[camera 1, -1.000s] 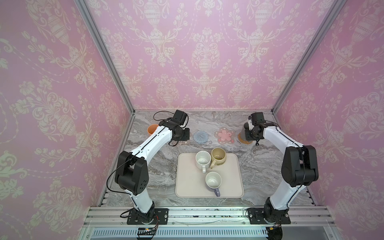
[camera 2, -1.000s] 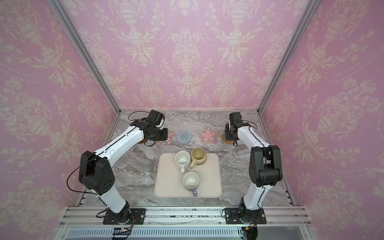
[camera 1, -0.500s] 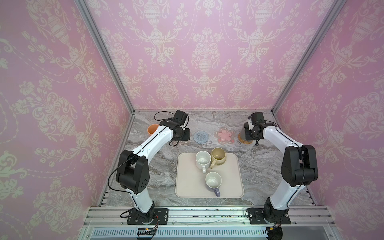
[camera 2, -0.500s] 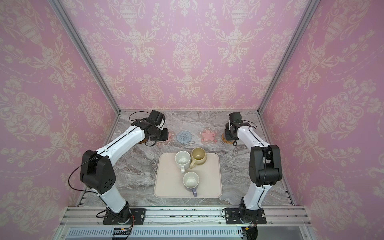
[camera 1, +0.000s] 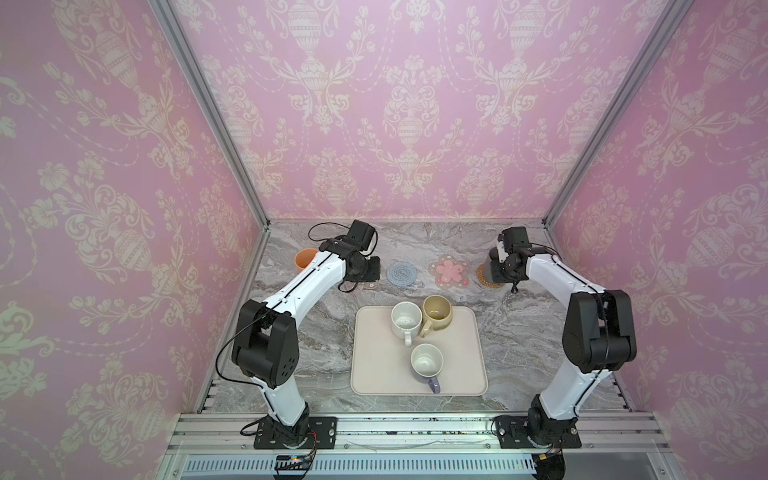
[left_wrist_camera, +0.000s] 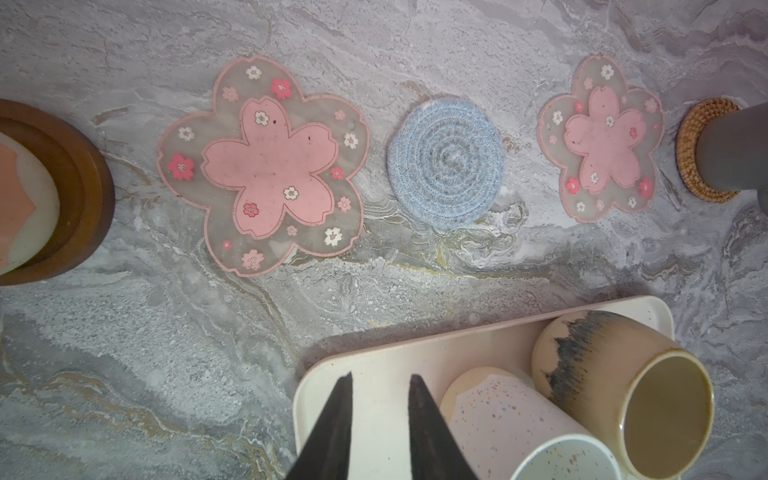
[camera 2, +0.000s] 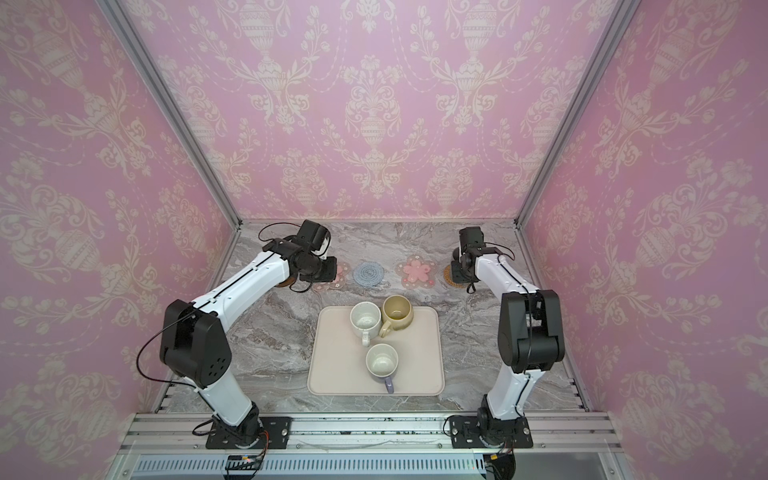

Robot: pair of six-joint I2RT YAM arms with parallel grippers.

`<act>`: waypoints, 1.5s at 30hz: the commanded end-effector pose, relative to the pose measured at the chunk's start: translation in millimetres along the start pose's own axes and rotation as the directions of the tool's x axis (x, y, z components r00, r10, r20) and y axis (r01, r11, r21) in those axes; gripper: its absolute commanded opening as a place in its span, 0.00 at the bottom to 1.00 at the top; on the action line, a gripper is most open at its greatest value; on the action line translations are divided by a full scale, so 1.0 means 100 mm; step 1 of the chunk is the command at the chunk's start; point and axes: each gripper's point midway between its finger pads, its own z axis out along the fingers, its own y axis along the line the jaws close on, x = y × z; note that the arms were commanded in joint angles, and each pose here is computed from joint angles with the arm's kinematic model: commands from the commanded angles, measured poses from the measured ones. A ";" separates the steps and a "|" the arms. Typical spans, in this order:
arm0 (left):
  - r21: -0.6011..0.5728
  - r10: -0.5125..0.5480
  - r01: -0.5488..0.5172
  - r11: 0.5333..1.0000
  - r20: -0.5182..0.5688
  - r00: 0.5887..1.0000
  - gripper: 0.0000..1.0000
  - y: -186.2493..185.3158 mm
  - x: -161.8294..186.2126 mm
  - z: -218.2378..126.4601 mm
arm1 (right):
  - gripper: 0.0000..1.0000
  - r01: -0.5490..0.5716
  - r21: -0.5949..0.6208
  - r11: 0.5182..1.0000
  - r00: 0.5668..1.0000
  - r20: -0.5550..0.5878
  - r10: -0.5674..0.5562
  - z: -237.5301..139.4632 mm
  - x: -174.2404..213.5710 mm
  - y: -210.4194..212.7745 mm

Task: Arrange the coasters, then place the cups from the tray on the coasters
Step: 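Lower the grey mug onto the round rattan coaster with the right gripper, then open the right gripper and draw it back while left gripper moves toward the tray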

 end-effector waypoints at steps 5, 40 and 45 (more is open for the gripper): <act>0.019 -0.026 0.026 0.999 -0.006 1.000 0.27 -0.03 -0.03 -0.05 | 0.13 -0.024 -0.004 1.000 0.999 0.045 0.024 -0.07 -0.09 -0.02; 0.002 0.001 -0.001 1.000 0.010 1.000 0.32 0.01 0.32 -0.47 | 0.48 -0.138 -0.101 0.985 0.987 0.063 0.145 -0.70 0.35 0.04; -0.011 0.028 -0.028 1.000 0.012 1.000 0.34 0.03 0.51 -0.55 | 0.48 -0.105 -0.089 0.990 0.990 0.082 0.112 -0.92 0.51 0.10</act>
